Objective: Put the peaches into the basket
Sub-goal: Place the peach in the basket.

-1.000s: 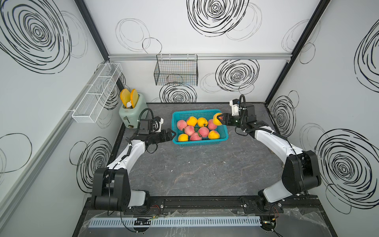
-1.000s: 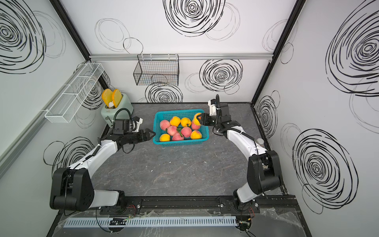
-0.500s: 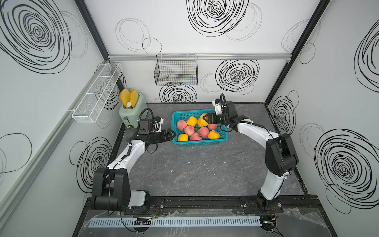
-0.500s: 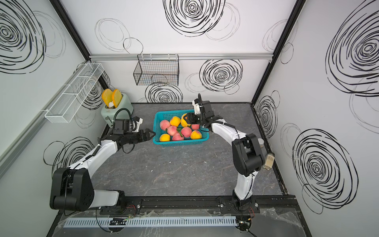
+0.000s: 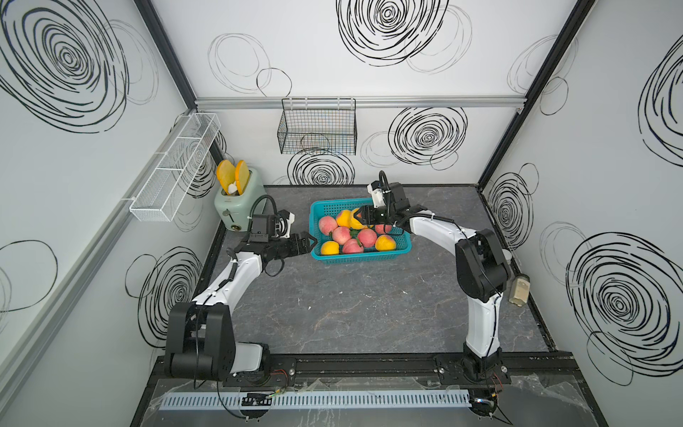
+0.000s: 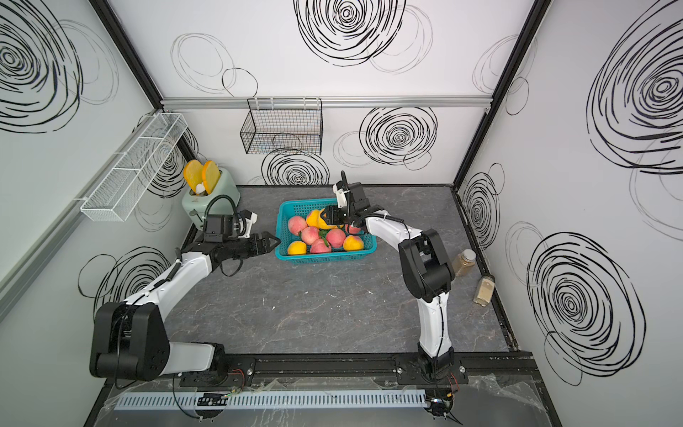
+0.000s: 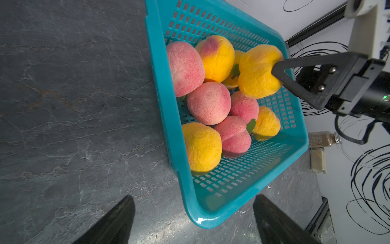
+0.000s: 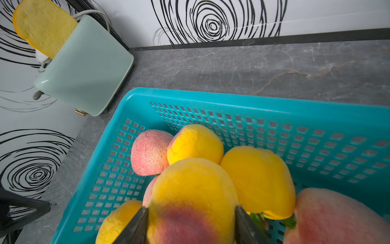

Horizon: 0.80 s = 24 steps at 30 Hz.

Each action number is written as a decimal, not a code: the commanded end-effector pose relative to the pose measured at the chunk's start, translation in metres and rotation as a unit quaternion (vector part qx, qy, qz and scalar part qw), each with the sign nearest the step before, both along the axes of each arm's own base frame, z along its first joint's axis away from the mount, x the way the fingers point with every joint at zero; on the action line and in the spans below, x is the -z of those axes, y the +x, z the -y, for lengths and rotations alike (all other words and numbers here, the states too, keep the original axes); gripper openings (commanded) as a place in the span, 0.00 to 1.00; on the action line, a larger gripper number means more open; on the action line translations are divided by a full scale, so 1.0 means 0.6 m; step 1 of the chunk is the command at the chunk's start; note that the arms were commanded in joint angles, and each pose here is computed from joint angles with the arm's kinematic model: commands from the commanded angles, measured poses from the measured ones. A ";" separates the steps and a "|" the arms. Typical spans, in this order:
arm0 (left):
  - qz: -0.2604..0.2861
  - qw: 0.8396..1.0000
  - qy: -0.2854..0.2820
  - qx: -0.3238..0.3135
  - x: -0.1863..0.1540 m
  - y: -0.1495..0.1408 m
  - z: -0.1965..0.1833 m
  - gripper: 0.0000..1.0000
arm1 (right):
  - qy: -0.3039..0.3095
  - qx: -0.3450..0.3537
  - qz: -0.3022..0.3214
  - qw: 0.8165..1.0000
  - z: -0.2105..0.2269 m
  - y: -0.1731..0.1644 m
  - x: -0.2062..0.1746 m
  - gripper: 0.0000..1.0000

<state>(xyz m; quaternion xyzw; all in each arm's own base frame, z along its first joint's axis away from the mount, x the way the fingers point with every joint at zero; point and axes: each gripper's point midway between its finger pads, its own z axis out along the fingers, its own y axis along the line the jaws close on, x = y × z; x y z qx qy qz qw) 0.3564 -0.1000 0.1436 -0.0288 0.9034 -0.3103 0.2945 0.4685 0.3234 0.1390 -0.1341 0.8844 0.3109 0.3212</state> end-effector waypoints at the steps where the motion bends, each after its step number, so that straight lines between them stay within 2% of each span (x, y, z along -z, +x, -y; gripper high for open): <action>1: 0.019 1.000 -0.007 -0.001 -0.012 0.006 -0.001 0.92 | -0.017 -0.008 0.002 1.000 -0.011 -0.003 0.008 0.62; 12: 0.021 1.000 -0.011 0.001 -0.015 0.006 0.001 0.92 | -0.042 -0.015 -0.007 0.999 -0.017 -0.017 0.036 0.72; 24: 0.022 1.000 -0.012 0.001 -0.015 0.005 0.001 0.92 | -0.050 -0.018 0.002 0.999 -0.018 -0.034 0.023 0.78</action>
